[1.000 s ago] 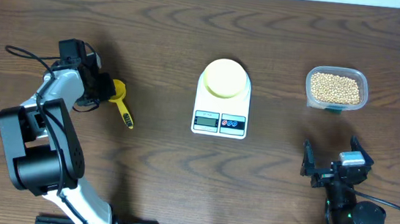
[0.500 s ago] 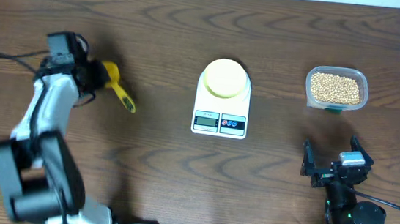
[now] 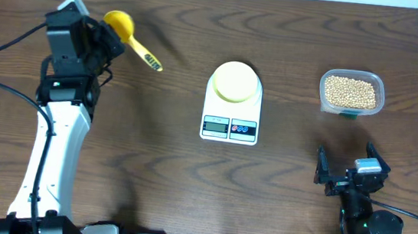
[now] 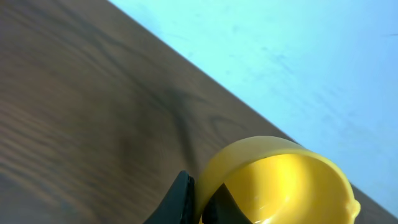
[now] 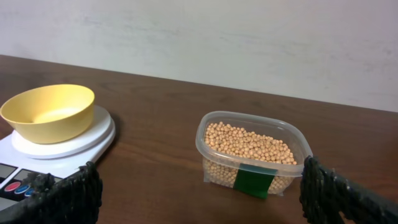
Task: Scoop item into bowl and weigh 50g on scale
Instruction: 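Lift the yellow scoop with the left gripper toward the scale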
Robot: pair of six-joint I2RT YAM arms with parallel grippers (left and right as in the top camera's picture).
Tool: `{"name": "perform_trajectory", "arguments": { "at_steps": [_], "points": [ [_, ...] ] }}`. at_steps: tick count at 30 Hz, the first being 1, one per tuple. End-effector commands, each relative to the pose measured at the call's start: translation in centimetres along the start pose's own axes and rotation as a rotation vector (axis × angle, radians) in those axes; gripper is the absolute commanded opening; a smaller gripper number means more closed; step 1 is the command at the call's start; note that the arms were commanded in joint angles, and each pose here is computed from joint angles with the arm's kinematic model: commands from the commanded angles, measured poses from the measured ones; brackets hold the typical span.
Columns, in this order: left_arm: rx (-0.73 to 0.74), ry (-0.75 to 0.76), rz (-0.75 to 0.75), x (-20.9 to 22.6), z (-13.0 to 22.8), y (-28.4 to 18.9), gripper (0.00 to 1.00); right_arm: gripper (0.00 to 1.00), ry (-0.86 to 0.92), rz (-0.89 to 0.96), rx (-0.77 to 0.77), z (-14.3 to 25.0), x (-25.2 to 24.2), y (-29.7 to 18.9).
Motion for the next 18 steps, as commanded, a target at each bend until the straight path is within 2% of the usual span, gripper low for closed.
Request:
{"name": "perform_trajectory", "arguments": {
  "at_steps": [1, 9, 16, 18],
  "points": [
    [0.000, -0.026, 0.030, -1.1, 0.5, 0.2, 0.07, 0.99, 0.012, -0.014, -0.005, 0.0, 0.2, 0.0],
    [0.032, -0.095, 0.054, -2.3, 1.8, 0.6, 0.07, 0.99, 0.011, -0.014, -0.005, 0.0, 0.2, 0.0],
    [0.052, -0.309, 0.027, -1.8, 2.2, 0.6, 0.08, 0.99, 0.011, -0.014, -0.005, 0.0, 0.2, 0.0],
    [0.057, -0.323, 0.019, -1.7, 2.3, 0.6, 0.08, 0.99, 0.011, -0.014, -0.005, 0.0, 0.2, 0.0]
  ]
}}
Point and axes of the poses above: each gripper's point midway between its finger pads, its own y axis out along the fingers, its own x axis along the line the jaws close on, z = x × y, the point moved 5 cm from there along -y, back along the fingers, and after that the axes turned 14 degrees about -y, right-handed, at the moved point
